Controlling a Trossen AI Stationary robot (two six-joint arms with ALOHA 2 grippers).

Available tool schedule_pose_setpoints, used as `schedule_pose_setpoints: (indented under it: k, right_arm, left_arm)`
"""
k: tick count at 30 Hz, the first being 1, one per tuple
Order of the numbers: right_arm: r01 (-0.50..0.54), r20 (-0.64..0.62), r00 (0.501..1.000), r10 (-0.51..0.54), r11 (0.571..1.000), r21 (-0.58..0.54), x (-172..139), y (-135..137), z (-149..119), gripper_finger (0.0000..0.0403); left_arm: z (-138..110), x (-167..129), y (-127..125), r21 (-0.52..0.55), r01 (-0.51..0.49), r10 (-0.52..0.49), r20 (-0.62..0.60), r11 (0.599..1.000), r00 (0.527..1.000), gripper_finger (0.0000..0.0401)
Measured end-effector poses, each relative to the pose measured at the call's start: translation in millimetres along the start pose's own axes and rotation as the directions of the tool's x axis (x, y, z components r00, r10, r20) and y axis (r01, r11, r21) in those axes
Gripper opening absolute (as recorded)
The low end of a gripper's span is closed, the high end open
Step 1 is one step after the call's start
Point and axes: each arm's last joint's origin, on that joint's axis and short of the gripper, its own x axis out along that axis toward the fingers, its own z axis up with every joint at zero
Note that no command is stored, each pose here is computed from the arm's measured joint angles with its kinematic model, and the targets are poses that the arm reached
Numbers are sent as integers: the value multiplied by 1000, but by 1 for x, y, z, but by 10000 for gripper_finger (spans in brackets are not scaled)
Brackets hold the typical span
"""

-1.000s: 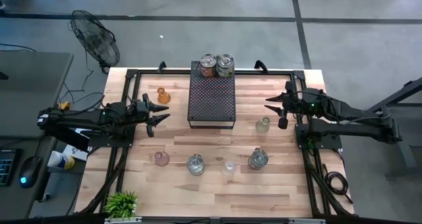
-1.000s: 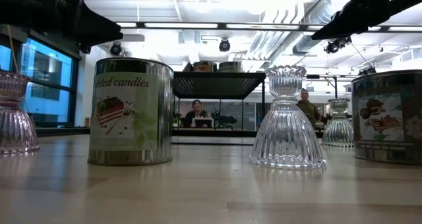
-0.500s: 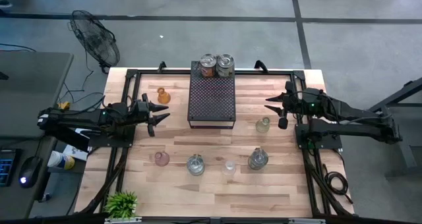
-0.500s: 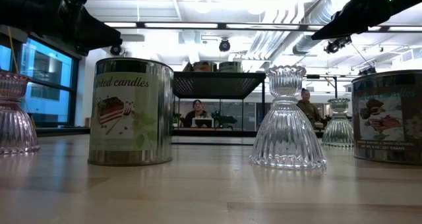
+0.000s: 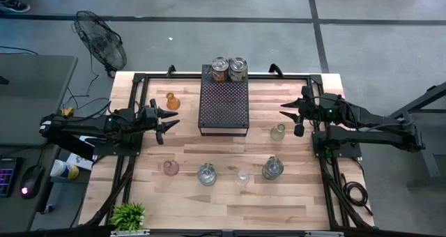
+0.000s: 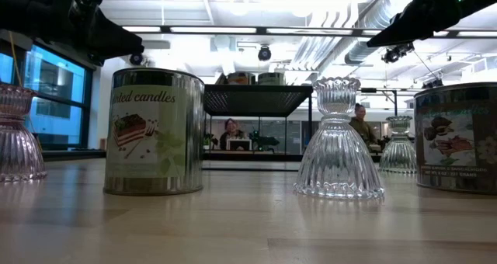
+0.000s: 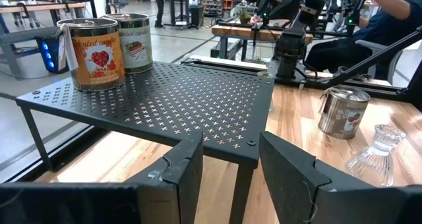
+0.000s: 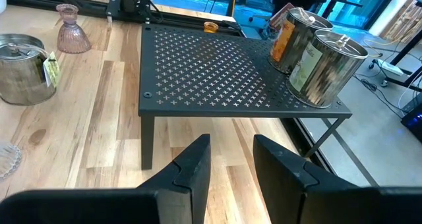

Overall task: Pick & Place candle stick holders
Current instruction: Align the silver scented candle with the silver scented candle on the black shelf

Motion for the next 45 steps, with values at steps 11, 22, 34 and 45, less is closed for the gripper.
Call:
schedule_pose_setpoints:
  k: [11,22,34,45]
  right_arm:
    - [-1,-6,1000,1,1000,0,0,0,-1,108]
    - [-1,-6,1000,1,1000,16,0,0,-1,108]
    - [-32,118,993,16,990,135,-14,-1,6,108]
    - [-165,31,986,163,946,278,-16,7,42,108]
  left_arm:
    - [-1,0,0,-10,1,-1,-6,1000,1000,145]
    - [-1,0,0,7,1,-1,-6,1000,1000,145]
    - [0,0,-1,33,28,-27,-1,999,1000,145]
    - [0,0,-1,48,27,-27,-1,998,1000,145]
